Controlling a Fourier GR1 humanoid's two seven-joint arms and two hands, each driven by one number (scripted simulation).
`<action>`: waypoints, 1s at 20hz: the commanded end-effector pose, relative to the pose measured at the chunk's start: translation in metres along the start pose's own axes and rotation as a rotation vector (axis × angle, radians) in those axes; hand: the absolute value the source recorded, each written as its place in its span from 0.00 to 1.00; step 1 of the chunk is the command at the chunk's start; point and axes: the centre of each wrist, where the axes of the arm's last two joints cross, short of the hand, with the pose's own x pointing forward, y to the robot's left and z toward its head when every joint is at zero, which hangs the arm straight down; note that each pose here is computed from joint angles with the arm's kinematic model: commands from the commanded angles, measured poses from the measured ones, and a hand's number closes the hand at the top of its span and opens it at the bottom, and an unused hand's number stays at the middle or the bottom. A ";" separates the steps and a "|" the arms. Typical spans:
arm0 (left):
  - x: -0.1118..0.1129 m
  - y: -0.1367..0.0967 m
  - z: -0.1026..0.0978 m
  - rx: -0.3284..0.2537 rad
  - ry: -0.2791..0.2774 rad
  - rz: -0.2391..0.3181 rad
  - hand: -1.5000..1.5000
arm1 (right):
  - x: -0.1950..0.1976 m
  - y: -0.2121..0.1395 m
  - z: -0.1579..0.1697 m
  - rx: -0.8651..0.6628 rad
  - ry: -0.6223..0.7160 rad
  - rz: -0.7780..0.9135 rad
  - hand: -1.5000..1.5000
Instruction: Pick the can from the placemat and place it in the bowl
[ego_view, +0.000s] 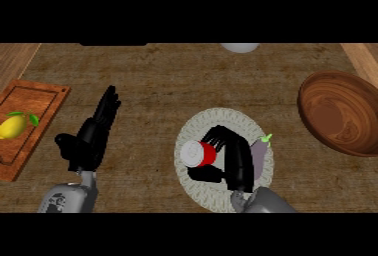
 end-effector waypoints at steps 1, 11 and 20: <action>-0.002 0.018 0.004 -0.012 0.017 0.008 0.50 | 0.019 -0.039 0.007 0.026 -0.205 -0.047 1.00; 0.000 0.006 0.010 0.013 0.007 -0.003 0.50 | 0.086 -0.108 0.016 -0.230 -0.330 0.140 1.00; -0.015 -0.004 0.008 -0.012 0.017 -0.012 0.50 | 0.160 -0.171 0.004 -0.318 -0.242 0.222 1.00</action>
